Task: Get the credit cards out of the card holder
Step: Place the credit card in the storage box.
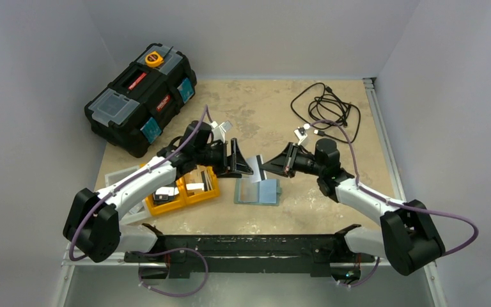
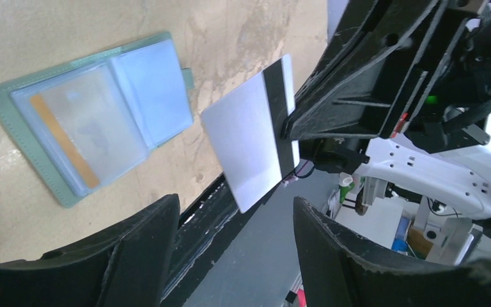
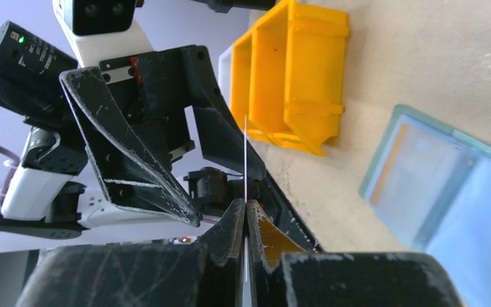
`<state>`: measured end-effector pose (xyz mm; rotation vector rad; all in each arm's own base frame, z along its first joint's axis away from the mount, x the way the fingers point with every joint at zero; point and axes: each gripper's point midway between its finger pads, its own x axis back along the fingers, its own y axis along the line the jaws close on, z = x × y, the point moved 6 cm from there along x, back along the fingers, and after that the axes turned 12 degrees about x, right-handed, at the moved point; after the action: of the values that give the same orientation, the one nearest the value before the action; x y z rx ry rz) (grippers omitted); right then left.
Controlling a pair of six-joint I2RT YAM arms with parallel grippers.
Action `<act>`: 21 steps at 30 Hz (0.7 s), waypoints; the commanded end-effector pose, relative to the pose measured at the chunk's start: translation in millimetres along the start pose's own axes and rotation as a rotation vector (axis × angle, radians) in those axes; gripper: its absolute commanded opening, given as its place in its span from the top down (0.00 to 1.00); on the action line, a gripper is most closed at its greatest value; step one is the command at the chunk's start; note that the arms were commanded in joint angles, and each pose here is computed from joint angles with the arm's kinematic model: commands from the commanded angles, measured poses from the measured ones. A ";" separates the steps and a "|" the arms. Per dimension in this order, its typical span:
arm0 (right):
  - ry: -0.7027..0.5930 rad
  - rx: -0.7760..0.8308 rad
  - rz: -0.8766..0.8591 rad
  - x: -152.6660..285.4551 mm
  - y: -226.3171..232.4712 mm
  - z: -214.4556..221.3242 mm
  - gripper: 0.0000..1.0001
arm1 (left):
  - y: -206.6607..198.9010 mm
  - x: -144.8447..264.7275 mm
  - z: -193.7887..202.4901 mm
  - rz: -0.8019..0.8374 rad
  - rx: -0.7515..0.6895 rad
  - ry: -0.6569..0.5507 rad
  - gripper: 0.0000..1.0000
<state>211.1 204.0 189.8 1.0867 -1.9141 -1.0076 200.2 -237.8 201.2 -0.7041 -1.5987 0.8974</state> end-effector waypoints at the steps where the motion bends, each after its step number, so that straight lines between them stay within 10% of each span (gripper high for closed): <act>1: -0.004 0.026 -0.140 -5.1 33.6 -10.5 1.00 | -20.2 5.0 -3.6 0.126 -0.032 0.007 0.35; 8: 0.018 0.026 -0.157 -13.8 41.3 -4.1 1.00 | -24.0 4.6 -4.7 0.166 -0.020 0.019 0.47; 16: 0.027 0.040 -0.140 -18.7 41.2 -1.3 0.97 | -22.2 4.4 -3.8 0.165 -0.002 0.020 1.00; 21: 0.013 0.080 -0.041 -19.3 32.6 -2.5 0.47 | -17.2 8.5 -1.9 0.120 0.005 -0.006 1.00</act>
<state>201.8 229.0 195.7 1.1420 -1.8316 -1.0087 204.2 -243.2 216.3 -0.8013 -1.5363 0.9984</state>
